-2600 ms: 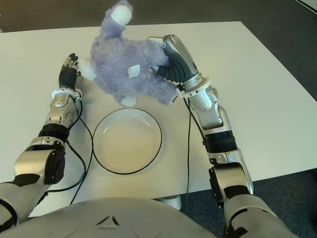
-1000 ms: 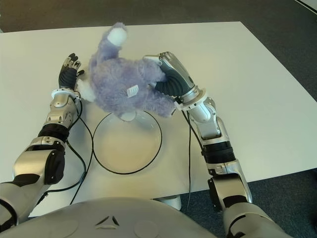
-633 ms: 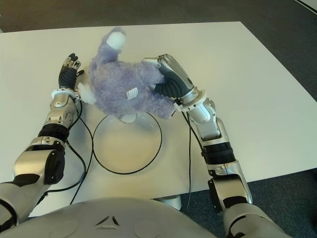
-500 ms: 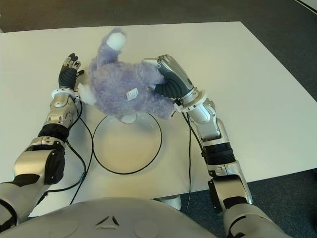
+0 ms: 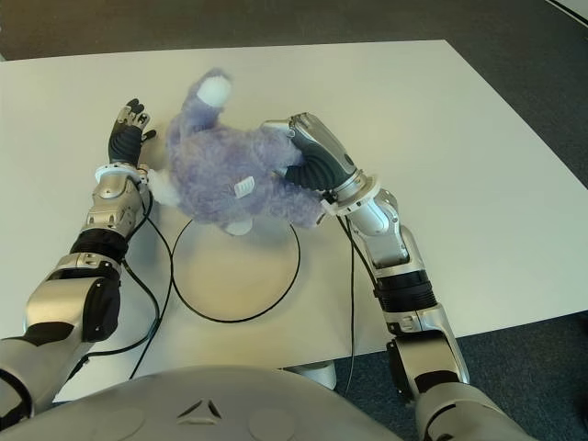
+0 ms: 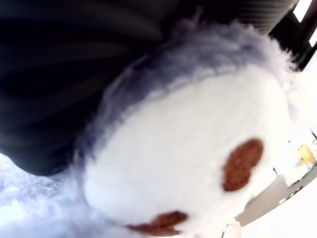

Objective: Put the doll into the plate.

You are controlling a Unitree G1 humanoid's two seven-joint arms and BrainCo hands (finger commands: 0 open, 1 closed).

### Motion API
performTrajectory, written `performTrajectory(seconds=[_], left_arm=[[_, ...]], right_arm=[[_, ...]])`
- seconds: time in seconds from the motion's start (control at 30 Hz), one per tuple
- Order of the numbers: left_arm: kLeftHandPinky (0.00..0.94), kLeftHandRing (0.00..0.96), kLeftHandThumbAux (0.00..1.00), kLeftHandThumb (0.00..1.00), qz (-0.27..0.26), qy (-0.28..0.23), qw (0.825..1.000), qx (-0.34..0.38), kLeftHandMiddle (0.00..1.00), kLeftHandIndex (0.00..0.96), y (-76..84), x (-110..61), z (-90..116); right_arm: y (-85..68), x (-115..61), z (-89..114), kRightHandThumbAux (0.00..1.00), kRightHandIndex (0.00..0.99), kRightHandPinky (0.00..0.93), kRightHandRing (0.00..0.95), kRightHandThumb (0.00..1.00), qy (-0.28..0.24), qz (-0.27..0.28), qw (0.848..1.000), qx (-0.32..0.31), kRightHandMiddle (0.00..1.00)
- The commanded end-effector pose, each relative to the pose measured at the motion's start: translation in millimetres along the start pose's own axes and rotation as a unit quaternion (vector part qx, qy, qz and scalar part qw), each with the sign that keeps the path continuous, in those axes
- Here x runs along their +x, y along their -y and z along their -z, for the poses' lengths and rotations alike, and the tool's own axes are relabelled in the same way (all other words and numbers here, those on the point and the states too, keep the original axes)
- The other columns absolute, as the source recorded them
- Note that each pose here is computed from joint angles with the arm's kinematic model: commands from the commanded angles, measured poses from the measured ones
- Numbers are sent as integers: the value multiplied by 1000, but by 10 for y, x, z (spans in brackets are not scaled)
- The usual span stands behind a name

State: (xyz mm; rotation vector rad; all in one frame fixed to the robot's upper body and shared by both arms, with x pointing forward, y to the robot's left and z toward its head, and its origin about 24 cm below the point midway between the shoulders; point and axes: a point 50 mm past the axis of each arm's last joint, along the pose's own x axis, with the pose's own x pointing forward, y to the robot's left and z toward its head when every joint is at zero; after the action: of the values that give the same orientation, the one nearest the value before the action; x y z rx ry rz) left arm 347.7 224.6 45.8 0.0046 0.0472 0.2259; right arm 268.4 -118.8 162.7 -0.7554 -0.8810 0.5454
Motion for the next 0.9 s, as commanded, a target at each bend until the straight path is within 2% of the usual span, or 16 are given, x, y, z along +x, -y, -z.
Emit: performTrajectory(seconds=[0.03, 0.9], left_arm=[[57, 0, 392, 581, -11, -53, 999, -3, 0, 0, -32, -93, 234], [64, 0, 398, 578, -10, -52, 999, -4, 0, 0, -38, -100, 231]], right_arm=[[-47, -44, 4, 713, 439, 841, 840, 713, -14, -17, 1000, 9, 833], [-196, -128, 2, 714, 439, 840, 840, 711, -22, -32, 999, 28, 838]])
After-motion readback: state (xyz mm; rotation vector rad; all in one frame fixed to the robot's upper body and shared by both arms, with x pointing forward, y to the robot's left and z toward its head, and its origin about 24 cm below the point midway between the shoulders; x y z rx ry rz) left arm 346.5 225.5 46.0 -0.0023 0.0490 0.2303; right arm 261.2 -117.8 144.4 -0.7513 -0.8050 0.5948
